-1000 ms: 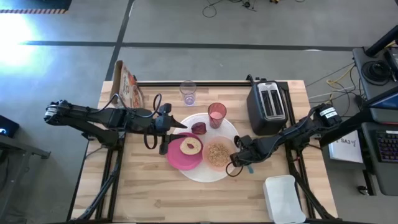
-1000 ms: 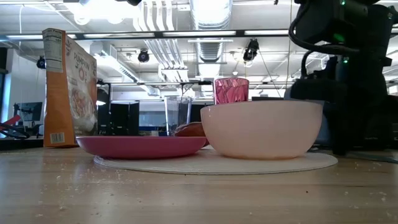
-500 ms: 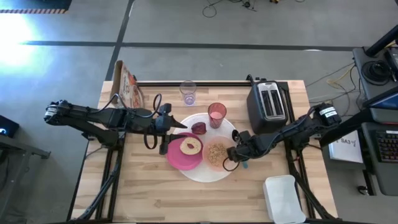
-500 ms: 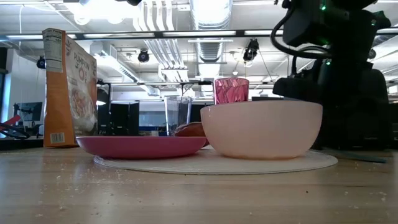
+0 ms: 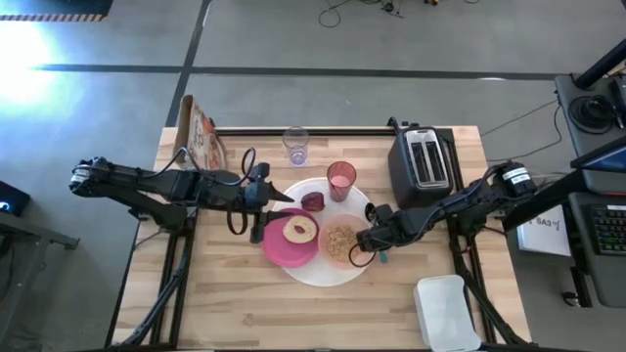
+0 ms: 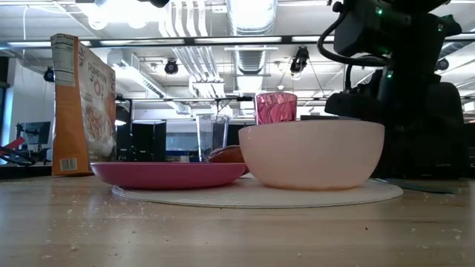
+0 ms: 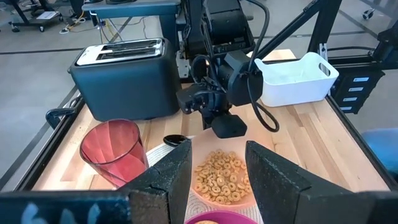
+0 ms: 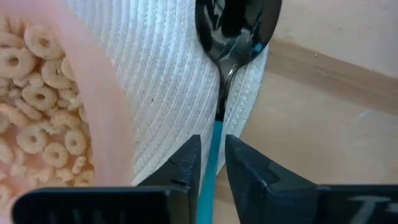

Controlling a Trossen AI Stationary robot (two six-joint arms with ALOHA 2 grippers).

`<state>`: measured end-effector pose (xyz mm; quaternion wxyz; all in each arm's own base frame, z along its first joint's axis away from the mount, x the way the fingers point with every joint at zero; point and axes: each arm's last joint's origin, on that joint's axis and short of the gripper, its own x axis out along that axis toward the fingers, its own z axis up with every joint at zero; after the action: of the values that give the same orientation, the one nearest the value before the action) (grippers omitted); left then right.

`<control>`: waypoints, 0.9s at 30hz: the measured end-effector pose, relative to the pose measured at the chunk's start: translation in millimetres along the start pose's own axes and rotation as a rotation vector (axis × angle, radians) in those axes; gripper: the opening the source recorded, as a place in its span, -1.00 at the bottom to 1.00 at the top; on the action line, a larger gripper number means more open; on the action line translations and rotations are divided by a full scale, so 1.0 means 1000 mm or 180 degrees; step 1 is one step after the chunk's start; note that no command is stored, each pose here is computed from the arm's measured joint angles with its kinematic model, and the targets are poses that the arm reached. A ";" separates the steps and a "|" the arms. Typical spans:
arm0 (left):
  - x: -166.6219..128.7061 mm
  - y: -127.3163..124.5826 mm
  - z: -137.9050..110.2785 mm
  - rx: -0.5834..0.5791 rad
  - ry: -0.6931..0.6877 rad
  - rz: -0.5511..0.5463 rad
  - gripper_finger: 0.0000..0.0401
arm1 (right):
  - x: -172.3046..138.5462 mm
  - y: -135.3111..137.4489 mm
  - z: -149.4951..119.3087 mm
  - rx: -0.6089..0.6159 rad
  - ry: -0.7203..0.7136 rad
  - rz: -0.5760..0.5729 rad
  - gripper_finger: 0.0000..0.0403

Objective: Arrange a breakfast setting
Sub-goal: Return to Home Position

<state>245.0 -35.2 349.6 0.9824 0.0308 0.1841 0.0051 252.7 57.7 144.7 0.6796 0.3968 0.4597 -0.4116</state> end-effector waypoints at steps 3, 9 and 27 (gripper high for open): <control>0.000 0.000 0.000 0.0000 0.0002 0.0001 -0.33 | -0.002 0.000 0.000 -0.0023 0.0083 0.0040 -0.58; -0.001 0.000 0.000 -0.0007 -0.0004 -0.0001 -0.33 | -0.017 0.000 0.002 -0.0149 0.0169 0.0270 -0.43; -0.036 0.006 0.003 -0.0274 -0.0072 -0.0005 -0.33 | -0.116 0.022 0.021 -0.1942 -0.1006 0.1192 -0.41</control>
<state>212.7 -30.0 365.6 0.9848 -0.0117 0.1726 0.0119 252.0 68.4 264.3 0.8922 0.1852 0.3702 -0.1809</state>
